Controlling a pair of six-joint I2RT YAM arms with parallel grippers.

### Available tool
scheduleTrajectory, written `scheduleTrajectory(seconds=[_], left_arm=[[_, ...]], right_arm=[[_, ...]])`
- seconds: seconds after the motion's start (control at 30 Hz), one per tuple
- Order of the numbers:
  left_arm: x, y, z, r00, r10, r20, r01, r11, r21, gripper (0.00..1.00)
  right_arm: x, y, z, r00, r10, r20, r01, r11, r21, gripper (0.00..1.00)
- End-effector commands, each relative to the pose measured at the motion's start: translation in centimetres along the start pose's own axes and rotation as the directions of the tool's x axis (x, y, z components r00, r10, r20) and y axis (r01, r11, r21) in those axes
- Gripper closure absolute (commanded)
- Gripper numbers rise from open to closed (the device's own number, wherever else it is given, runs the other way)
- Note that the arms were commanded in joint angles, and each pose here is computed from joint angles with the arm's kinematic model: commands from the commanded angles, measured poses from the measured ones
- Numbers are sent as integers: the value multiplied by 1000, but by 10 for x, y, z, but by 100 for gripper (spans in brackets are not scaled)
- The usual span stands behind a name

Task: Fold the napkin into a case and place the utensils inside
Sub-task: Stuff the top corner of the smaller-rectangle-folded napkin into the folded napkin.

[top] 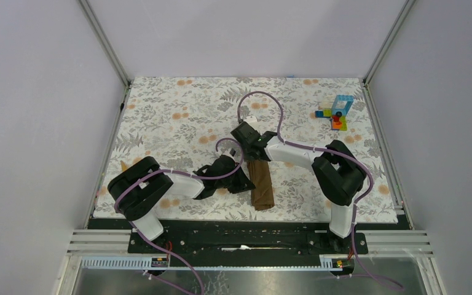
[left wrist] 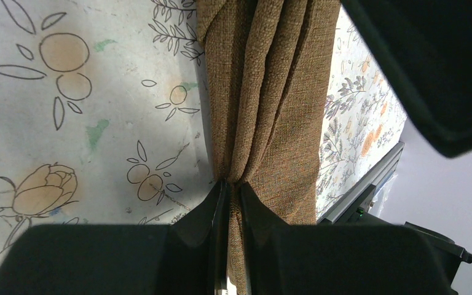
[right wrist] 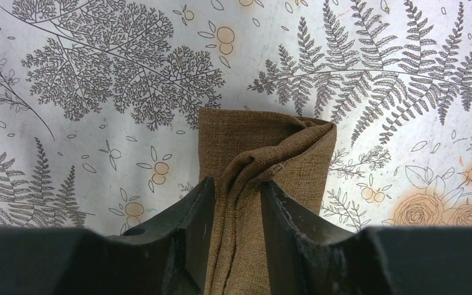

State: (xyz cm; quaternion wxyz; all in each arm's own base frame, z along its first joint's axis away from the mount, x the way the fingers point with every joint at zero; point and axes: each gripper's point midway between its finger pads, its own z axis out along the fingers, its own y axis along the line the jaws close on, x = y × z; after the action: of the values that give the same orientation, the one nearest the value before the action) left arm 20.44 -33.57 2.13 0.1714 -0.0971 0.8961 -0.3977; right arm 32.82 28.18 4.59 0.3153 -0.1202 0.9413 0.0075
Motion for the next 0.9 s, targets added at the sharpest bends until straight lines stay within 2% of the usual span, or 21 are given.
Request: scheduleTrajectory(seconds=[0.0, 0.1, 0.17, 0.37, 0.4, 0.53, 0.6, 0.73, 0.87], left_arm=[[-7, -8, -2, 999, 36, 28, -37, 999, 8, 86], [-7, -7, -2, 999, 37, 29, -37, 999, 5, 86], [-7, -6, -2, 999, 37, 31, -37, 999, 3, 86], [-8, -7, -5, 998, 45, 40, -46, 999, 7, 83], [-9, -7, -6, 998, 48, 48, -49, 999, 7, 80], [-20, -15, -21, 991, 75, 112, -79, 996, 32, 52], [-30, -19, -32, 982, 93, 164, -100, 994, 32, 44], [-59, -16, -55, 956, 103, 275, -104, 995, -10, 37], [-84, -12, -65, 942, 79, 326, -78, 997, -16, 34]], right_arm=[[-12, 1, -4, 999, -17, 40, 16, 999, 45, 60], [-12, 1, -4, 999, -23, 44, 20, 998, 55, 64], [-12, 0, -5, 999, -25, 46, 22, 998, 60, 71], [-14, -1, -9, 997, -24, 73, 21, 999, 44, 100], [-15, 1, -10, 996, -21, 82, 18, 999, 33, 100], [-15, 11, -18, 994, -14, 107, 21, 997, -69, 100], [-13, 15, -20, 994, -6, 105, 17, 994, -107, 100], [-9, 19, -23, 995, 57, 79, -41, 982, -186, 100], [-10, 13, -24, 987, 155, 51, -137, 957, -257, 100]])
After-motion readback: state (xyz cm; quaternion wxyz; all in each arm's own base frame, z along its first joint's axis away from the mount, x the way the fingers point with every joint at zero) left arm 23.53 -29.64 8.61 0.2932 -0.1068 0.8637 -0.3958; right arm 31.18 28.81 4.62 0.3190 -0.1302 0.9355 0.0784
